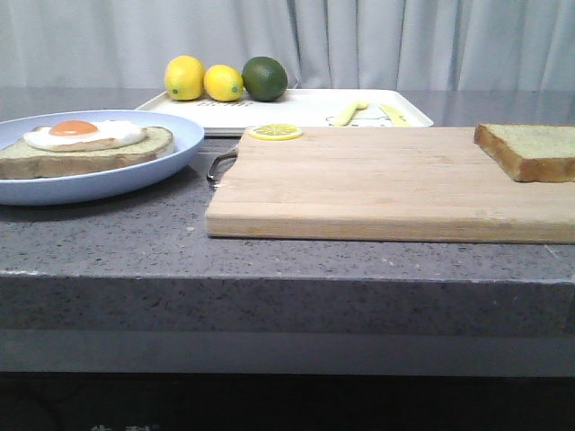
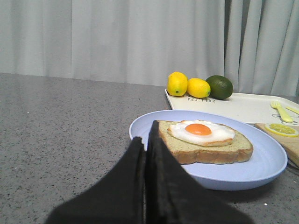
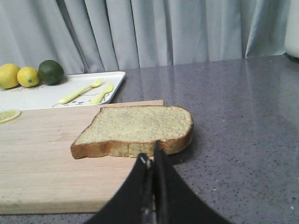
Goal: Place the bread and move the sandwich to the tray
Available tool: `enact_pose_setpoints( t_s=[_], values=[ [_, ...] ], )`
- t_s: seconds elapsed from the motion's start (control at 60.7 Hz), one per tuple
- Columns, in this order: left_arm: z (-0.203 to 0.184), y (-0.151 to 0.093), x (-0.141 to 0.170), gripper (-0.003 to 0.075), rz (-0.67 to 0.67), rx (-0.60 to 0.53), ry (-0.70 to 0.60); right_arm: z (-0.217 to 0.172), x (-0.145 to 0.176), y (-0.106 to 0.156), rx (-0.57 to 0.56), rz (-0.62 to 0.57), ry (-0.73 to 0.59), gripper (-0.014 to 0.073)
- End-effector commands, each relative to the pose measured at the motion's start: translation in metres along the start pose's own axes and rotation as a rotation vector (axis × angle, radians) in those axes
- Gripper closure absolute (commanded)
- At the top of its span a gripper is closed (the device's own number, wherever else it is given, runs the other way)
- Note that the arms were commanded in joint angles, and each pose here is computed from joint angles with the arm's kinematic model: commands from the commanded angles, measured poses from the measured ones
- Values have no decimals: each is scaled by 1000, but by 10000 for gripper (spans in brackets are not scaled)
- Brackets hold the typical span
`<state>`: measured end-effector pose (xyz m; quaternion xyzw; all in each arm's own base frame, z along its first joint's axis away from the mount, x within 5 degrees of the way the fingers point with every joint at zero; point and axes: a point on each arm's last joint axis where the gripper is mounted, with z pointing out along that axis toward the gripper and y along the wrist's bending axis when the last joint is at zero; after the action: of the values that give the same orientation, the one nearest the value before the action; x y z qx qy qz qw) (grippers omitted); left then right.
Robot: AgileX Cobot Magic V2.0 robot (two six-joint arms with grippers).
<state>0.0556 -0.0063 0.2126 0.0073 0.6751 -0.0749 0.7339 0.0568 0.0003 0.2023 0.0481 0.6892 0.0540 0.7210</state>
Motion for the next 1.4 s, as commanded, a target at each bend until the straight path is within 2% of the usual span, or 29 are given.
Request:
enact_pose_setpoints(
  t_s=[0.0, 0.675, 0.823, 0.971, 1.07, 1.235, 1.383],
  values=[
    [-2, 0, -8, 741, 2, 6, -107, -2, -10, 1, -6, -9, -110, 666],
    [-2, 0, -8, 741, 2, 6, -107, -2, -11, 1, -7, -9, -115, 666],
    [-3, -1, -14, 741, 2, 10, -164, -2, -14, 1, -10, -9, -141, 666],
    [-6, -3, -35, 741, 0, 17, -234, -5, -31, 4, -14, -8, -158, 666],
    [-11, -5, -60, 741, 0, 21, -266, -11, -55, 8, -19, -9, -176, 666],
    [-19, -9, -103, 741, 0, 21, -232, -21, -99, 15, -23, -10, -171, 666],
    [-18, -13, -140, 741, 1, 16, -142, -20, -136, 21, -20, -11, -94, 666]
  ],
)
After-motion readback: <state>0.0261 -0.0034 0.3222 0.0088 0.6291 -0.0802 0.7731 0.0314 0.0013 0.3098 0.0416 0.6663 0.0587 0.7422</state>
